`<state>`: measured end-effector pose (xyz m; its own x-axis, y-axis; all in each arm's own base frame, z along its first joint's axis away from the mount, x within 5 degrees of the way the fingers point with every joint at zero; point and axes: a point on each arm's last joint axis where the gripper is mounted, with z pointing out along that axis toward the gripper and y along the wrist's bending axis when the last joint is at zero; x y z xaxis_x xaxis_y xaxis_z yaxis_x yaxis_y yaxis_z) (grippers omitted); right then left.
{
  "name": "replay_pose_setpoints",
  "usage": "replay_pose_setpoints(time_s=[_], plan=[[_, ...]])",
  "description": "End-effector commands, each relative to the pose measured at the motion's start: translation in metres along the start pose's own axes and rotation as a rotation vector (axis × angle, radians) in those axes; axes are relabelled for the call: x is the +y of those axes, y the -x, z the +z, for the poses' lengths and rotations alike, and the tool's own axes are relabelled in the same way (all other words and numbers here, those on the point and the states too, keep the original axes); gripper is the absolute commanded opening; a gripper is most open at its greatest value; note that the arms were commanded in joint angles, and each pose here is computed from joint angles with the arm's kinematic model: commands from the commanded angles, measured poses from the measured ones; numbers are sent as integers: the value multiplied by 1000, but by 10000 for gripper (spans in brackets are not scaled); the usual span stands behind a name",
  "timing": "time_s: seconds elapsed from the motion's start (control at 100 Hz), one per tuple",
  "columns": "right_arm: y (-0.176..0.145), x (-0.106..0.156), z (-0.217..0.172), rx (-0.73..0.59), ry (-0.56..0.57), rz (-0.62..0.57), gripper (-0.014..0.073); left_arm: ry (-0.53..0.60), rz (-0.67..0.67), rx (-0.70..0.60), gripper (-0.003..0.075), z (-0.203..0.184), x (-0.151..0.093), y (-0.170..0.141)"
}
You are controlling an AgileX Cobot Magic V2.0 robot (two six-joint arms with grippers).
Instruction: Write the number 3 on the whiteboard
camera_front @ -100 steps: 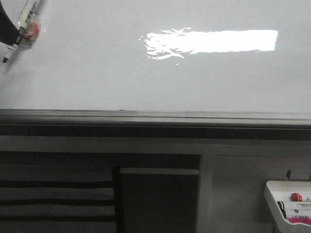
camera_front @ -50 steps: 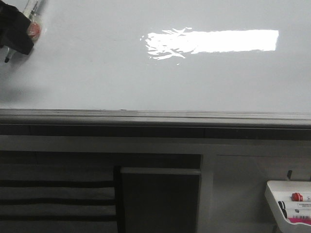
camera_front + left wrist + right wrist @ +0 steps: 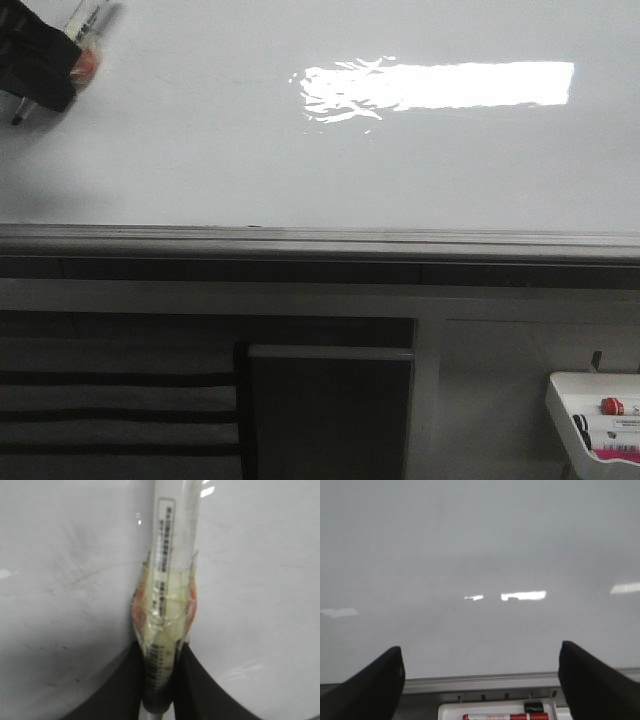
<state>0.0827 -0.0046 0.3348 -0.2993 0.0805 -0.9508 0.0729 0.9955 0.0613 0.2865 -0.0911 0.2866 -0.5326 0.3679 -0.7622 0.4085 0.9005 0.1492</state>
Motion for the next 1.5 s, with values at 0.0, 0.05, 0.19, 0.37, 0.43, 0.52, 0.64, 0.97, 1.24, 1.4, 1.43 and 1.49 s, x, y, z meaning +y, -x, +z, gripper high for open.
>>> replay_pose_setpoints(time_s=[0.0,0.05,0.19,0.37,0.43,0.52,0.64,0.97,1.24,1.4,1.43,1.49], plan=[[23,6,2,-3,45,-14,556,-2,57,-59,-19,-18,-1,23],[28,11,6,47,89,-42,556,-26,92,-1,-19,-22,-3,24],[39,32,24,191,279,-123,556,-167,200,64,-19,-34,-12,32],[50,62,55,296,593,-259,556,-458,400,17,-19,-46,-36,35],[51,74,65,296,751,-315,556,-553,449,9,-19,-50,-45,34],[53,88,78,285,932,-378,556,-671,562,8,-19,-57,-61,31],[55,109,96,306,1064,-475,556,-765,634,18,-19,-65,-81,30],[55,184,104,271,1217,-768,419,-842,714,-7,-19,-79,-105,35],[56,200,114,249,1218,-762,395,-842,714,-7,-19,-79,-105,35],[55,205,115,236,1218,-759,382,-842,714,-7,-19,-79,-105,35],[55,206,114,234,1219,-760,370,-842,714,-7,-19,-79,-105,35],[54,208,112,233,1228,-764,316,-842,714,-7,-19,-79,-105,35]])
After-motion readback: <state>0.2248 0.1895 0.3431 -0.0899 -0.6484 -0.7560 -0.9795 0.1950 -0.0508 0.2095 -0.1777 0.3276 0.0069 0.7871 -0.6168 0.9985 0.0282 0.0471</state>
